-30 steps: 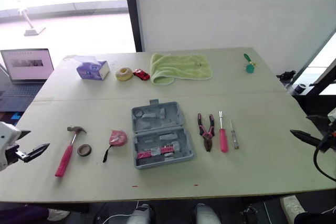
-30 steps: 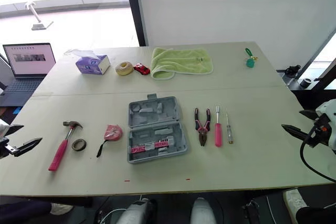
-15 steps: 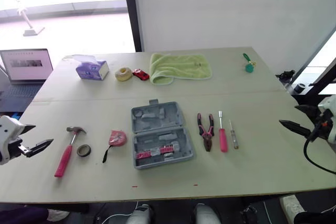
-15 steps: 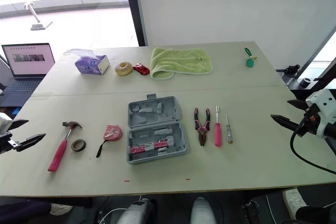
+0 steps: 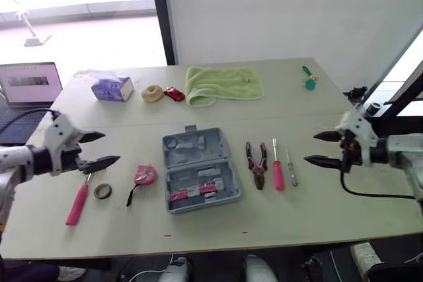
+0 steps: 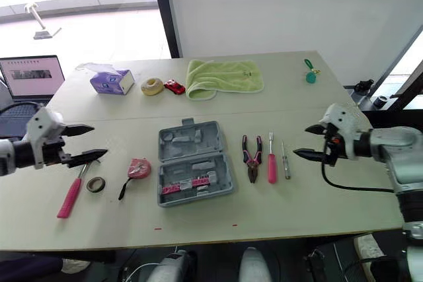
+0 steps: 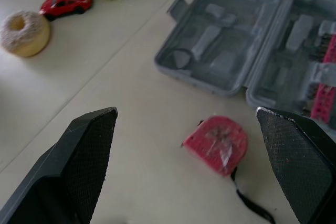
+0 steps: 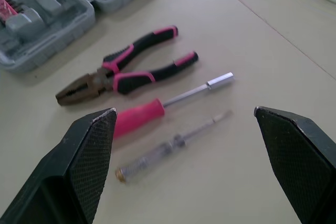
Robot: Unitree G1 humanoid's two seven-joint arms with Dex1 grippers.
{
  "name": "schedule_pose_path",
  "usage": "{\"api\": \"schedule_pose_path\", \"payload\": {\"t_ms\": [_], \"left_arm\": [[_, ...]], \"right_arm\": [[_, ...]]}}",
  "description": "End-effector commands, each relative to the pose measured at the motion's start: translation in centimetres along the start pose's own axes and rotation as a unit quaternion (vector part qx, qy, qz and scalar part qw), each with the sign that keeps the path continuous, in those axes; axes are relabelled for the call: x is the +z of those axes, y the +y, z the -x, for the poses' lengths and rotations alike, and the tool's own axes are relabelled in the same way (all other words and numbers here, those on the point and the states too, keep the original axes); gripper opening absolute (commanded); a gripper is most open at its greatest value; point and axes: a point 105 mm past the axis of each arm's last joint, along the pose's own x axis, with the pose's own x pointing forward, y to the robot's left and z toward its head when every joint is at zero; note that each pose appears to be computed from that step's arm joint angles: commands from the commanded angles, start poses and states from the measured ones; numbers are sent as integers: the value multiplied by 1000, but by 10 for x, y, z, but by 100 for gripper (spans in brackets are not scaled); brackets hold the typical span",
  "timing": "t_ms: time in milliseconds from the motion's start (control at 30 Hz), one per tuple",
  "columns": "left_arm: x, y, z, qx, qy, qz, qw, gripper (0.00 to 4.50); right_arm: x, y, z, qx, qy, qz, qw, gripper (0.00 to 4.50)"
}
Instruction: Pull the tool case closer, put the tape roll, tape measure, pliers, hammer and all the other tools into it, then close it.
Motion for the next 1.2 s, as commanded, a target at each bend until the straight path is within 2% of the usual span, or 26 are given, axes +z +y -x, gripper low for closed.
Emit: {"api": "schedule_pose_path", "payload": {"t_ms": [33, 133, 167, 233, 333, 433, 733, 933, 1200], "left_arm": [[3, -13, -21, -19, 16, -14, 1000, 444], [-7, -16, -39, -13, 42, -34, 998, 444], [-12, -15, -44, -8, 53, -40, 998, 390], [-19, -12, -53, 6, 58, -34, 998, 306], [-21, -12, -66, 15, 31, 7, 999, 140], [-36, -18, -72, 3, 59, 4, 998, 6], [-60, -23, -92, -2, 75, 50, 996, 6], [-63, -27, -104, -8, 60, 84, 995, 6], [-63, -32, -123, -15, 57, 94, 994, 6]], "right_arm": [[25, 4, -24, 17, 5, 78, 997, 450], [38, 8, -51, 35, -10, 87, 996, 450], [41, 8, -59, 38, -11, 90, 995, 390], [42, 7, -75, 38, 0, 118, 992, 307], [43, 10, -100, 51, 6, 140, 989, 146], [41, 16, -117, 73, 11, 151, 986, 8], [31, 27, -152, 88, 42, 182, 979, 8], [20, 31, -159, 92, 69, 192, 975, 8], [23, 47, -175, 114, 65, 204, 970, 8]]}}
